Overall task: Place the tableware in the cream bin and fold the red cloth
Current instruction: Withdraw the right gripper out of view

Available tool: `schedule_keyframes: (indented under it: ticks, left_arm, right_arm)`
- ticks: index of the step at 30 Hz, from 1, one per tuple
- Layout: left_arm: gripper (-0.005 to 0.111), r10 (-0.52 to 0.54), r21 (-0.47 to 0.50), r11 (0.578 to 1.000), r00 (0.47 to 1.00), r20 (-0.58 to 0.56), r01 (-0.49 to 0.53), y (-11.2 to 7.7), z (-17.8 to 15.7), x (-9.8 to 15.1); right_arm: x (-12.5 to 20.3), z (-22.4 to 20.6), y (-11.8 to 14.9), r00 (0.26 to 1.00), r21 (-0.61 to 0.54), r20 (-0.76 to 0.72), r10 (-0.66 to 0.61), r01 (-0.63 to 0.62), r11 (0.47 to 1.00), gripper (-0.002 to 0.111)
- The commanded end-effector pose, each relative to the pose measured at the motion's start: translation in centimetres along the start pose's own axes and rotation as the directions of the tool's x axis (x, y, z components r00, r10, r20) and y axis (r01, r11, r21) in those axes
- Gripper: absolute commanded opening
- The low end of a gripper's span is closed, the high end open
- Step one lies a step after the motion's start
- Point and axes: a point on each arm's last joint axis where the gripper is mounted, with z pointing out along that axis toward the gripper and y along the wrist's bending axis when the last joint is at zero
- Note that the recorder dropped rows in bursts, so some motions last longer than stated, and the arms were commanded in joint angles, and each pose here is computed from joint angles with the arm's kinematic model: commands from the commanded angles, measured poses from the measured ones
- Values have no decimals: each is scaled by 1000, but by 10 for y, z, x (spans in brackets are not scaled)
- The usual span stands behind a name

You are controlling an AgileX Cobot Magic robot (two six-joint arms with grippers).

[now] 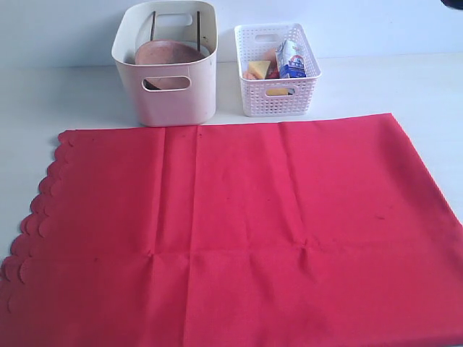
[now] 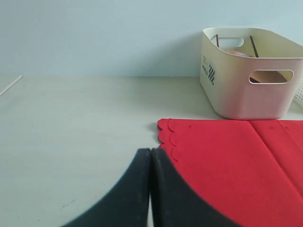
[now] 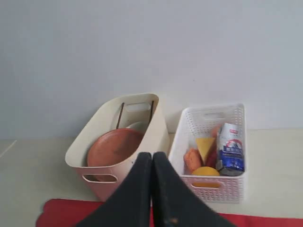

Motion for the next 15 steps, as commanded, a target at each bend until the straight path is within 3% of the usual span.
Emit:
schedule_keyframes:
  ticks: [1, 11, 15]
  left_arm:
    - [3, 0, 4, 1000, 1000, 15, 0, 0, -1, -2]
    - [3, 0, 4, 1000, 1000, 15, 0, 0, -1, -2]
    - [3, 0, 4, 1000, 1000, 15, 0, 0, -1, -2]
  right_arm:
    - [21, -15, -12, 1000, 52, -2, -29, 29, 998, 0]
    - [83, -46, -55, 998, 269, 18, -54, 47, 962, 0]
    - [99, -62, -64, 997, 307, 39, -70, 54, 950, 0]
